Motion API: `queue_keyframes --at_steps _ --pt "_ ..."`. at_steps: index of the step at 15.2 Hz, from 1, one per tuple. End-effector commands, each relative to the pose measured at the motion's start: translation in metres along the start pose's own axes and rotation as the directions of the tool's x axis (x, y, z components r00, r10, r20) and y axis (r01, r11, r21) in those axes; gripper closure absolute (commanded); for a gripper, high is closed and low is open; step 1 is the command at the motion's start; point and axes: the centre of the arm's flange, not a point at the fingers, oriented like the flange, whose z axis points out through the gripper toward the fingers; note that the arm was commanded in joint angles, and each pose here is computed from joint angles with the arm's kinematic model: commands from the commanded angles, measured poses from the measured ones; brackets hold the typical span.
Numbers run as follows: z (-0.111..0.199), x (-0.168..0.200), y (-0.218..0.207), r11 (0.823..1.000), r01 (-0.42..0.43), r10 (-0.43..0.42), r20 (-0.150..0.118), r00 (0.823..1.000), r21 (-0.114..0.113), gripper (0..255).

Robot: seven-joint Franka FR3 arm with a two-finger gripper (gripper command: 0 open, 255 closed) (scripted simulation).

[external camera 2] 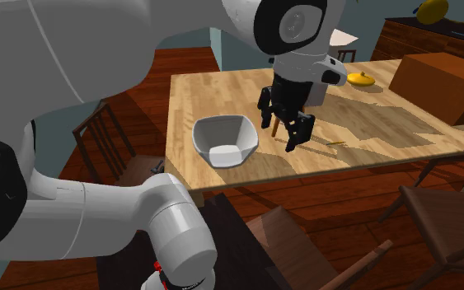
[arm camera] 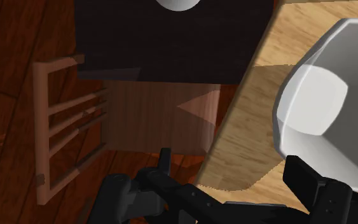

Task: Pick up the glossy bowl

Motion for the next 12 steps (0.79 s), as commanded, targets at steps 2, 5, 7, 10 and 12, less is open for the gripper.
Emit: queue_keyframes --at_steps 2,5,7,10,12 --pt "0.009 -0.002 -0.008 1.000 -0.024 0.024 0.006 1.000 0.012 0" --pt "0.034 -0.009 -0.031 0.994 -0.098 0.097 0.024 0.995 0.048 0" --pt "0.050 -0.012 -0.048 0.987 -0.147 0.145 0.038 0.989 0.071 0" --pt "0.074 -0.016 -0.073 0.970 -0.220 0.215 0.061 0.975 0.104 0" --pt "0.084 -0.017 -0.085 0.960 -0.252 0.245 0.072 0.967 0.118 0"
